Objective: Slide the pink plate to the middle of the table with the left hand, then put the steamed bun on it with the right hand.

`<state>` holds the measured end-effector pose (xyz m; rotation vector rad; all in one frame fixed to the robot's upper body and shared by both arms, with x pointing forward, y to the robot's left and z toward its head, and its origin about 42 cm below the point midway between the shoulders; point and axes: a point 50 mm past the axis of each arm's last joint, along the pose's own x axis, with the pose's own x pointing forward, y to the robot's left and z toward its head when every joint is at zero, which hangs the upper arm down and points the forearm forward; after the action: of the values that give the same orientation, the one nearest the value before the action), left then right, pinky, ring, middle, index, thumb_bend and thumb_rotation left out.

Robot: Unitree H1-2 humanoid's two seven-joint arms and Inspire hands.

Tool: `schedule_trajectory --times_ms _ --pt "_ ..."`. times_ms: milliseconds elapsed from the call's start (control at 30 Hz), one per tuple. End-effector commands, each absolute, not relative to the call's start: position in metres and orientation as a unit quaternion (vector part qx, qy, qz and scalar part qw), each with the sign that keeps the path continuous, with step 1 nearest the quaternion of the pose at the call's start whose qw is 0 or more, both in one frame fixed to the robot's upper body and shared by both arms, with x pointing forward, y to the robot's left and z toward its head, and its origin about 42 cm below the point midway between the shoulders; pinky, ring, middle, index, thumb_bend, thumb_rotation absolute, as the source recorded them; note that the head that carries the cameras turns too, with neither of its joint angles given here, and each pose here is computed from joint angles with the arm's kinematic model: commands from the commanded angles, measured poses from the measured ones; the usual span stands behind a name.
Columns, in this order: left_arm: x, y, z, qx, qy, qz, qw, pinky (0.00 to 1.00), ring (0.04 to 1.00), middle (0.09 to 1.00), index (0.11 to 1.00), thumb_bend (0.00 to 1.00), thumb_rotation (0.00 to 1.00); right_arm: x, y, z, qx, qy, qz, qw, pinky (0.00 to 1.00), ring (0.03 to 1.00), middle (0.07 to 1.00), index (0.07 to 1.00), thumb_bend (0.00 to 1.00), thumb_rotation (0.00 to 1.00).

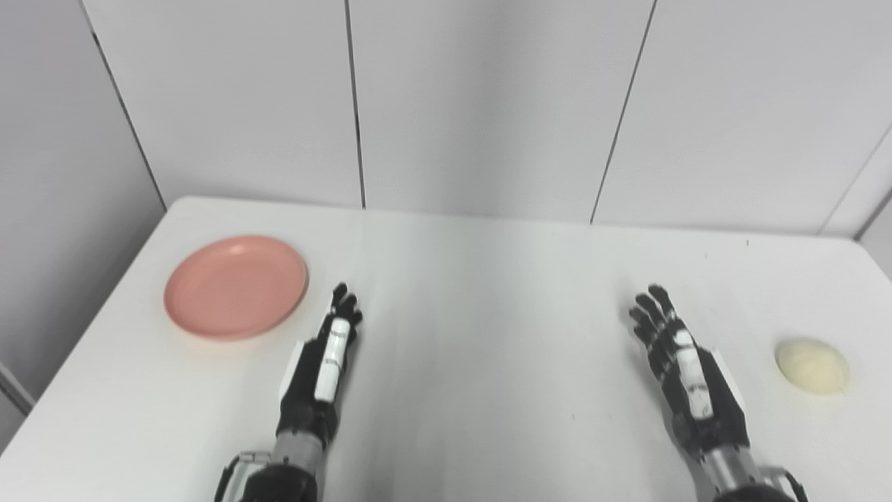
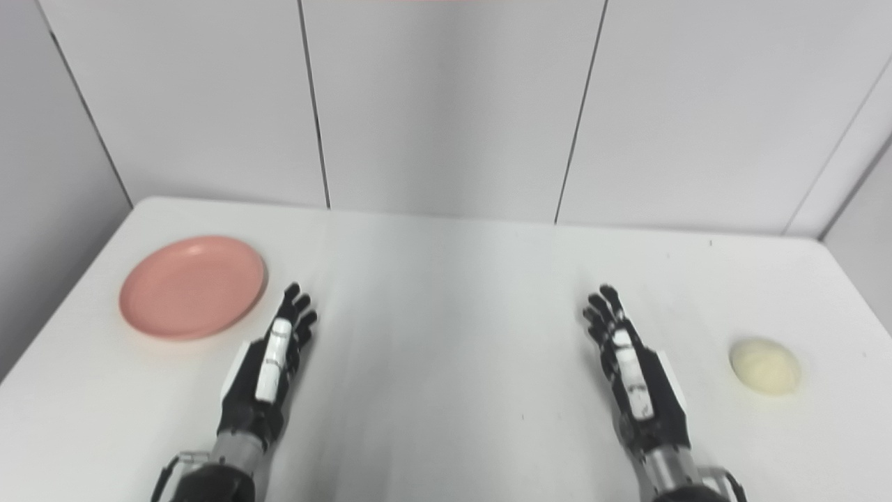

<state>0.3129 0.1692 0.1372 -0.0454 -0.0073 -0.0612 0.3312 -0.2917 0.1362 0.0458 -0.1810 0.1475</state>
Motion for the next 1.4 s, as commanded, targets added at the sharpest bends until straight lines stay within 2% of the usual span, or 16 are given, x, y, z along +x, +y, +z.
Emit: schedule_trajectory --times_ms 0,233,600,733,867,967,1133,1367 --pt "0.321 0.157 0.145 -0.023 -0.021 -0.042 0.999 1.00 0.972 1.000 1.000 0.64 1.00 0.325 -0.296 0.125 0.024 -0.090 0.071 0.993 1.00 0.960 0.960 0.978 0.88 0.93" --pt "0.321 0.156 0.140 -0.021 -0.023 -0.039 0.999 1.00 0.968 1.000 1.000 0.68 0.98 0.324 -0.297 0.123 0.021 -0.088 0.071 0.993 1.00 0.953 0.960 0.978 0.88 0.93" --pt "0.320 0.159 0.137 -0.021 -0.026 -0.038 0.999 1.00 0.975 1.000 1.000 0.65 0.98 0.323 -0.295 0.121 0.022 -0.086 0.070 0.994 1.00 0.952 0.959 0.973 0.87 0.92" --pt "0.324 0.166 0.145 -0.039 -0.044 -0.028 0.998 1.00 0.974 1.000 1.000 0.65 0.99 0.320 -0.293 0.122 0.022 -0.086 0.070 0.994 1.00 0.952 0.960 0.971 0.88 0.92" --pt "0.335 0.177 0.182 -0.071 -0.098 -0.012 0.993 1.00 0.975 0.999 1.000 0.71 0.95 0.320 -0.296 0.122 0.030 -0.086 0.059 0.994 1.00 0.947 0.955 0.967 0.86 0.93" --pt "0.346 0.187 0.215 -0.063 -0.141 -0.021 0.988 1.00 0.965 0.974 0.933 0.75 0.99 0.320 -0.299 0.122 0.037 -0.088 0.054 0.994 1.00 0.947 0.960 0.979 0.84 0.92" --pt "0.368 0.212 0.260 -0.045 -0.200 -0.008 0.979 1.00 0.940 0.946 0.931 0.76 0.97 0.319 -0.299 0.121 0.034 -0.091 0.053 0.994 1.00 0.941 0.953 0.978 0.81 0.93" --pt "0.391 0.260 0.296 -0.009 -0.232 0.035 0.972 0.93 0.911 0.901 0.867 0.83 0.94 0.320 -0.296 0.120 0.033 -0.091 0.057 0.994 1.00 0.945 0.959 0.984 0.82 0.93"
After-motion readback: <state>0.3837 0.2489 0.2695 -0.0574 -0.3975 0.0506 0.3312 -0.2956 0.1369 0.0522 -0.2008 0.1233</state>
